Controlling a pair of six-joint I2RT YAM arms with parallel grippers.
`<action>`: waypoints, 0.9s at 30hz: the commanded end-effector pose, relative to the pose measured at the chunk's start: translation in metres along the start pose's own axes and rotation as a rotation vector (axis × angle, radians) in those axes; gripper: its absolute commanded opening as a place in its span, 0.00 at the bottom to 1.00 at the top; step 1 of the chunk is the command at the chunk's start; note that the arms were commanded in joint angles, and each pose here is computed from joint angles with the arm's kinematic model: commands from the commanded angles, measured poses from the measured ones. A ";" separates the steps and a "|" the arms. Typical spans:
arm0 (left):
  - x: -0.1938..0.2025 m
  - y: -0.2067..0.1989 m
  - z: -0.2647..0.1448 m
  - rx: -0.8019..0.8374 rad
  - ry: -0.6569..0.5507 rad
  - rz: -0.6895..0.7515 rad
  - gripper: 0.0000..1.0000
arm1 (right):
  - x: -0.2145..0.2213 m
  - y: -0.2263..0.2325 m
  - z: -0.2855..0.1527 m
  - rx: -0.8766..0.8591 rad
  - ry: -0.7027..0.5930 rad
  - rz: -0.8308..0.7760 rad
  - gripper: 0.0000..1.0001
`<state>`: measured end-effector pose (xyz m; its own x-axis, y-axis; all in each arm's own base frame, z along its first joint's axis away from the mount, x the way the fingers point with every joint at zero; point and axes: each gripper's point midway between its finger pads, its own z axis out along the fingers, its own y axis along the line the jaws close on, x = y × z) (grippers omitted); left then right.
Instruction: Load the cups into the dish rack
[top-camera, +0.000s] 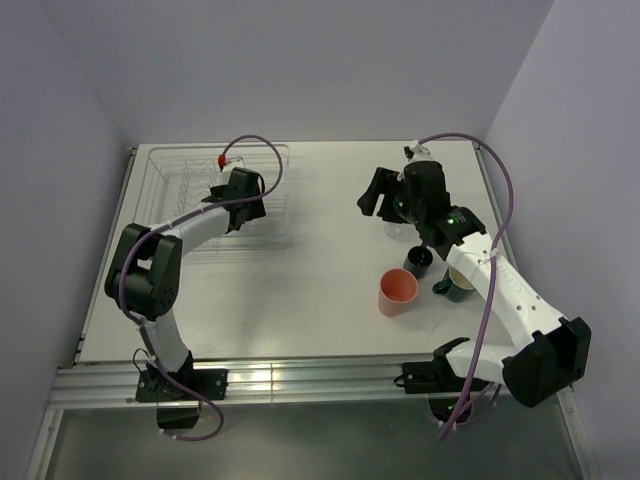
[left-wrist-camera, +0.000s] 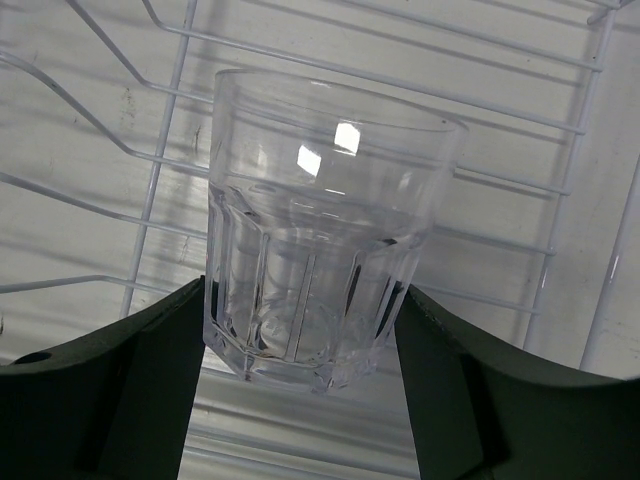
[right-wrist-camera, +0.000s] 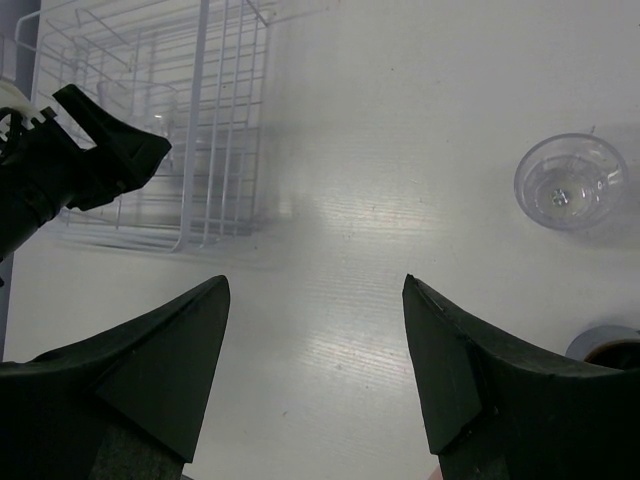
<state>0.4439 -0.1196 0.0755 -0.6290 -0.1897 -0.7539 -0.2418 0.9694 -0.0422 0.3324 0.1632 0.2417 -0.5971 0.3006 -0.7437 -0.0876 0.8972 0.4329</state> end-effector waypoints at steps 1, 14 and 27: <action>-0.015 -0.012 -0.002 0.035 -0.036 -0.016 0.65 | -0.012 0.002 -0.006 -0.008 -0.063 -0.015 0.78; -0.082 -0.009 -0.047 0.017 -0.125 -0.024 0.47 | -0.014 0.004 -0.007 -0.015 -0.070 -0.012 0.77; -0.115 -0.028 -0.083 0.109 -0.015 0.063 0.32 | -0.016 0.009 -0.006 -0.029 -0.067 -0.010 0.77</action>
<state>0.4629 -0.1313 0.1856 -0.6213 -0.1485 -0.7694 -0.1802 0.9826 -0.0442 0.3336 0.1626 0.2421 -0.5913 0.3034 -0.7472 -0.0847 0.8980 0.4317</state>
